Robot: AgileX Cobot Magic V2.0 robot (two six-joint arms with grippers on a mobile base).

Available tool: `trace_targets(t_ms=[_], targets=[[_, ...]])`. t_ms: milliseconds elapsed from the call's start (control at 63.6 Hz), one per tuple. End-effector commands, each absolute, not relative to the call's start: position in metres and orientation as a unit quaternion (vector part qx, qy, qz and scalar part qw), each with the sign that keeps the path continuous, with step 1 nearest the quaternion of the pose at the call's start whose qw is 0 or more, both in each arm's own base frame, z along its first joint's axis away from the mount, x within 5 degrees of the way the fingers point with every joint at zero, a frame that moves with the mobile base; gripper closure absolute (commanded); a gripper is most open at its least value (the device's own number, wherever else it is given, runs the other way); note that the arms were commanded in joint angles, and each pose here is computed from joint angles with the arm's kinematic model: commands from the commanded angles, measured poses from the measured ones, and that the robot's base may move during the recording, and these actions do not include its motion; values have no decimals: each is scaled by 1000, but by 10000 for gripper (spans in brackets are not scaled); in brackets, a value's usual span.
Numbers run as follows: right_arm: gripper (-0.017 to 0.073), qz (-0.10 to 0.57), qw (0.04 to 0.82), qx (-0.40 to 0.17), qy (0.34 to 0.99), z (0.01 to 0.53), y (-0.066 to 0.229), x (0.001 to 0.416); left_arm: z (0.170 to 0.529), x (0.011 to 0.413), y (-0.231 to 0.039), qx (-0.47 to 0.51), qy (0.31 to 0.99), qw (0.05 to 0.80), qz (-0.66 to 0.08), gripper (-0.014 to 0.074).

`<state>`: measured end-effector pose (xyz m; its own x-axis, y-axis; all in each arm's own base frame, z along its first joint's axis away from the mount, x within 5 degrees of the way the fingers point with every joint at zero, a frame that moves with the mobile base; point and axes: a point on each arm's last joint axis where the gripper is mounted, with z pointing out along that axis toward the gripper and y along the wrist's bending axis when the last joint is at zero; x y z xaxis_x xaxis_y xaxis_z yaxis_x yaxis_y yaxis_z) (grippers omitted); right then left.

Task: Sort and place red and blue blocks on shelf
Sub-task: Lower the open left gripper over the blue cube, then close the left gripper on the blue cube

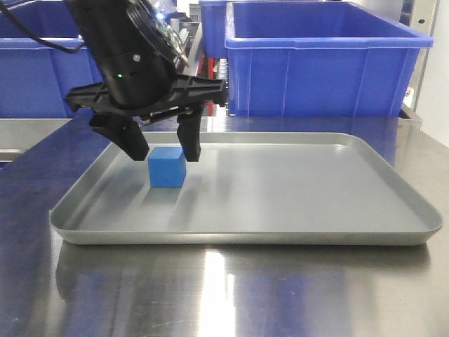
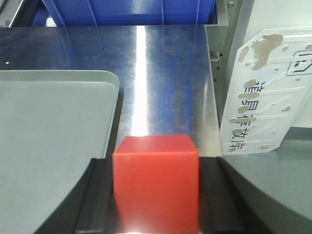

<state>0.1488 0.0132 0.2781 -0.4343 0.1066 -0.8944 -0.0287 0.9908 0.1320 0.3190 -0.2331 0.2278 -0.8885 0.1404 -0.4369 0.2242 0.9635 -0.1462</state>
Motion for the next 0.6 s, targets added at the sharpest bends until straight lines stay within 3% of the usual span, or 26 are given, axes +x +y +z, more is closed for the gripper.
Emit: trace_targets(t_ms=[0,581], targets=[[502,61,577,18,814,295,12,152,257,321,-239,94,951,266,-128,111],[502,61,577,18,814,295,12,152,248,328,-244,93,957,249,-118,111]])
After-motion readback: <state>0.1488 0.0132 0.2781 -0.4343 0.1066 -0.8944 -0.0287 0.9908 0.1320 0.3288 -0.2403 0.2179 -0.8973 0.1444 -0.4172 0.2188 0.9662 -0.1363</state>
